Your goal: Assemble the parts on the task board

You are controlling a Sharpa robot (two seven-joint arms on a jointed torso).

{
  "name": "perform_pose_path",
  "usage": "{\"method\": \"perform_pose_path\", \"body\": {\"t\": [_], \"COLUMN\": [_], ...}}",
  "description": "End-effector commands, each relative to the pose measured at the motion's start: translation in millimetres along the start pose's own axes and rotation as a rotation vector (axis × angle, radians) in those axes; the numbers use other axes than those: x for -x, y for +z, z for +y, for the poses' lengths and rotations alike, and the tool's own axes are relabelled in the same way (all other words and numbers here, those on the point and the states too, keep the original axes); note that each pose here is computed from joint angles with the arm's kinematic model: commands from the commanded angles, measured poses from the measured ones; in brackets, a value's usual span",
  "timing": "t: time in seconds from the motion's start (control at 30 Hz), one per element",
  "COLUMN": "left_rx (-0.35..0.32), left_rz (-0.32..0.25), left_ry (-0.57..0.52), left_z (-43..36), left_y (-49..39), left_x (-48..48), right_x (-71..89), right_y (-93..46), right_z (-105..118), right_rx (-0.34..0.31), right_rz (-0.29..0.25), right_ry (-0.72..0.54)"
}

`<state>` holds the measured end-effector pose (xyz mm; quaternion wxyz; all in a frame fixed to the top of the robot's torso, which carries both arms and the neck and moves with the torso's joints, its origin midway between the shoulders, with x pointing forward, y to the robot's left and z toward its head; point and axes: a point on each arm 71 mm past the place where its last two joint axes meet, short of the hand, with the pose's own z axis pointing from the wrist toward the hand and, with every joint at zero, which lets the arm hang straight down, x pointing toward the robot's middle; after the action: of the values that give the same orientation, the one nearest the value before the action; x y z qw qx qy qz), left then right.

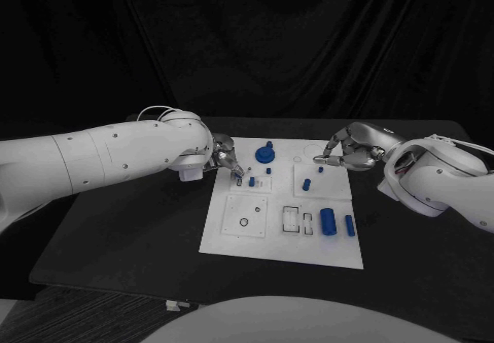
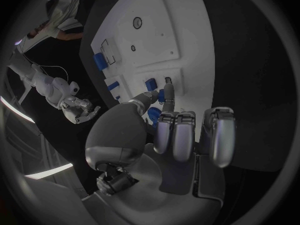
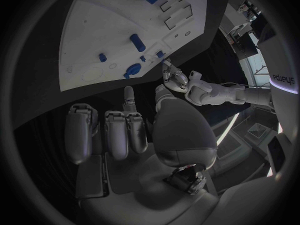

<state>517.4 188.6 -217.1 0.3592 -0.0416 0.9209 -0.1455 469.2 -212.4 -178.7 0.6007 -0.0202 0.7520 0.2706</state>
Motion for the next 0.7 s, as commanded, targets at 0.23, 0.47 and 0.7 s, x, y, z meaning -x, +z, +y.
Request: {"method": "perform_pose_path", "body": {"t": [0.23,0.47,0.7], "left_rx": [0.105,0.106,0.073], "left_rz": [0.177,0.217,0.187], "left_ry": [0.107,0.071,0.038], "left_z": [4.4,0.1,-7.5], "left_y": [-3.6,0.9,4.7], "left_x": [5.4,9.8,13.7], "right_x": [-1.8,-2.1,-1.9], "right_y": [0.3,0.5,0.3], "right_z": [-1.6,-1.1,-1.1], "right_rx": [-0.018,-0.016,-0.016], "right_rz": [0.013,0.014,0.012], "right_ry": [-0.004,-0.003,-0.003]}}
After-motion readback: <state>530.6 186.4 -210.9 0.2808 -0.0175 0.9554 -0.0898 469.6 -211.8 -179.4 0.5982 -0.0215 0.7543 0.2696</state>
